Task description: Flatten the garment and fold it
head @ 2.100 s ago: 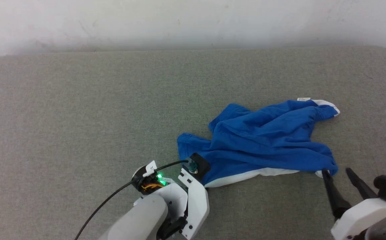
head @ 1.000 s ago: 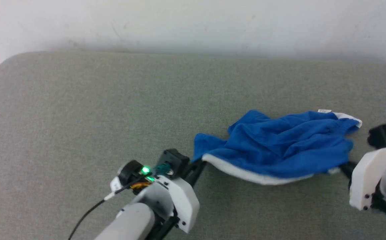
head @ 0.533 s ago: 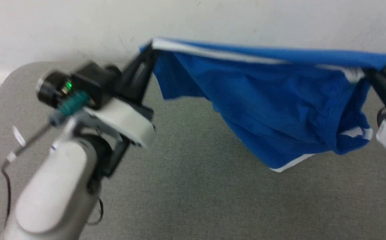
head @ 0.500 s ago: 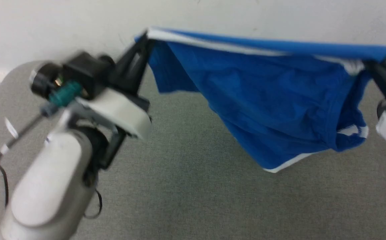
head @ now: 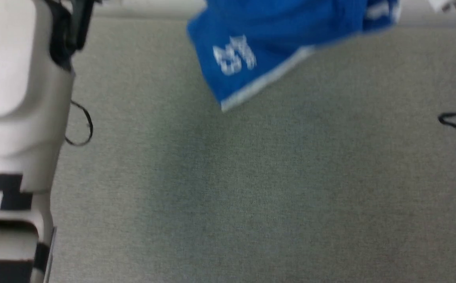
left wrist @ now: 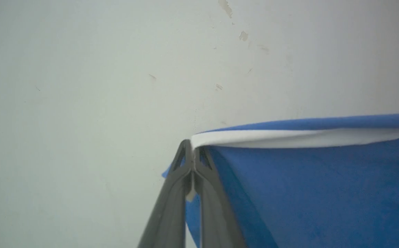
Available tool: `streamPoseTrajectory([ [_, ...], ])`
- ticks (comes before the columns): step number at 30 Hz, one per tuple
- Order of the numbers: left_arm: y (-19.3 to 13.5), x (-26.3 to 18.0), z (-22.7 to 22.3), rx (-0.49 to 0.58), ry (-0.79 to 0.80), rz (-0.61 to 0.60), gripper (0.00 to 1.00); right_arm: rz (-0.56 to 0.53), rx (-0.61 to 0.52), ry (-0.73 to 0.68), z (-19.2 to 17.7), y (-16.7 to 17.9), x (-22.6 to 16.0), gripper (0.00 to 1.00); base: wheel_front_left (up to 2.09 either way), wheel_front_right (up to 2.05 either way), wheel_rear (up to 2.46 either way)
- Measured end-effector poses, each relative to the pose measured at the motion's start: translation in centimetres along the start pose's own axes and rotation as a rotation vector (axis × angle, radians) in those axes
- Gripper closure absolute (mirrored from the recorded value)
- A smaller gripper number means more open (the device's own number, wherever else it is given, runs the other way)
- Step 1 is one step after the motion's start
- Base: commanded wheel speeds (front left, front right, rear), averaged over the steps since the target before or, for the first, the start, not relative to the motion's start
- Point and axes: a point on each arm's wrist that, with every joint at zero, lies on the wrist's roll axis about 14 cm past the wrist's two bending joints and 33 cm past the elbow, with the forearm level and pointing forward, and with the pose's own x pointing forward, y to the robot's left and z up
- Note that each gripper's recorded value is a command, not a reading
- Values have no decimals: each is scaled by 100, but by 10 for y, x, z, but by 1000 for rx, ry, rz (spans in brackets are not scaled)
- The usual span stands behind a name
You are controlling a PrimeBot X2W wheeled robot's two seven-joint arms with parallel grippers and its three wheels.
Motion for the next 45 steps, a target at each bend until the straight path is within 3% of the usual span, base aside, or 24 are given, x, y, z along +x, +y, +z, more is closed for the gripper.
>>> streamPoseTrajectory([
  [4,7,15,-42,-13,28,33,100,-18,37,-9,-35,-7,25,100,0,0,0],
  [9,-1,-1,-126,-86,189,47,100,-48,73,101,-114,-14,30,100,0,0,0],
  [14,-14,-58,-203,-185,402,81,100,-65,118,274,-202,-8,1,100,0,0,0],
  [18,-21,-113,-238,-240,530,113,100,-54,150,364,-243,8,-32,100,0,0,0],
  [28,-38,-217,-239,-278,601,135,100,-10,147,341,-246,28,-107,100,0,0,0],
  [38,-46,-302,-181,-259,597,166,100,-33,158,317,-224,46,-195,100,0,0,0],
  [45,-50,-356,-145,-248,694,204,100,-57,194,404,-217,76,-248,100,0,0,0],
])
